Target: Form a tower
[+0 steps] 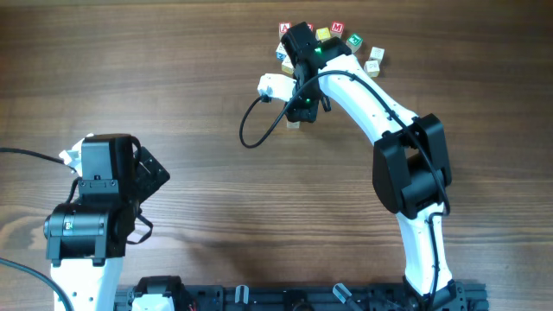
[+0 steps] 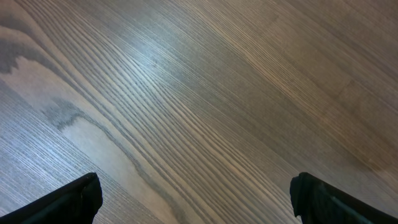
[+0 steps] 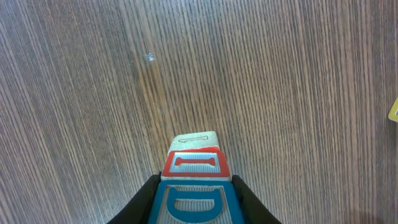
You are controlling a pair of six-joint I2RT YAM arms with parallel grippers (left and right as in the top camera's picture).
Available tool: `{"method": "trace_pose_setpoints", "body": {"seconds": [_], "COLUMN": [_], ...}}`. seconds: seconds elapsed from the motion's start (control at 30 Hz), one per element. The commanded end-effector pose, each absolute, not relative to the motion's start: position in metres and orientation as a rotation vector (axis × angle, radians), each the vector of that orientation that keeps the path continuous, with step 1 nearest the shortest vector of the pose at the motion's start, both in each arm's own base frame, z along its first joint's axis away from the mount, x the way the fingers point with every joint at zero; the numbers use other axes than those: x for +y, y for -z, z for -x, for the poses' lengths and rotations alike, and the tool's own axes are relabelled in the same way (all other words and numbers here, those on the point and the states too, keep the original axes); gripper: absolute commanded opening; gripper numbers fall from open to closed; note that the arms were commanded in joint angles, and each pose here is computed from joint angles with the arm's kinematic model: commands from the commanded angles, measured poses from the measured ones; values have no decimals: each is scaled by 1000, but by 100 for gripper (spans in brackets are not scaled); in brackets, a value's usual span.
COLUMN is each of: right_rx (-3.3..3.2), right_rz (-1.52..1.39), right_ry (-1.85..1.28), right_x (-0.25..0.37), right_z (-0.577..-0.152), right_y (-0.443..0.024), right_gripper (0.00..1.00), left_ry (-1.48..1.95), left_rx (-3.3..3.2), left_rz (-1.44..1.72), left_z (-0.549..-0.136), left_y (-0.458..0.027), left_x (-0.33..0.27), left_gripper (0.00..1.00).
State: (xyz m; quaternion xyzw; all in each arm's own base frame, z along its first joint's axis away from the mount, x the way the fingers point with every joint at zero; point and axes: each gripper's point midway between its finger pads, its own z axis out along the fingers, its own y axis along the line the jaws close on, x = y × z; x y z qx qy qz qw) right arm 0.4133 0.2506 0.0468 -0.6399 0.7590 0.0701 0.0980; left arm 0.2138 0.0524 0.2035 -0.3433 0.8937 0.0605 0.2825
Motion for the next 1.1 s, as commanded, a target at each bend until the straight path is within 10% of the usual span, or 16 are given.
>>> {"method": "trace_pose_setpoints", "body": {"seconds": [0.0,1.07], "right_rx": [2218,1940], "right_rz": [1952,2095], "right_ry": [-213,-221], "right_x": [250,262], "right_z": [-409,-408], "right_y": [-44,-78], "right_gripper": [9,4], "left_ry": [-160,-160], "left_rx": [2387,2387], "left_rz": [940,940], "left_z": [-213,-213], "left_y": [-203,-203], "left_x": [54,54], "left_gripper": [100,100]}}
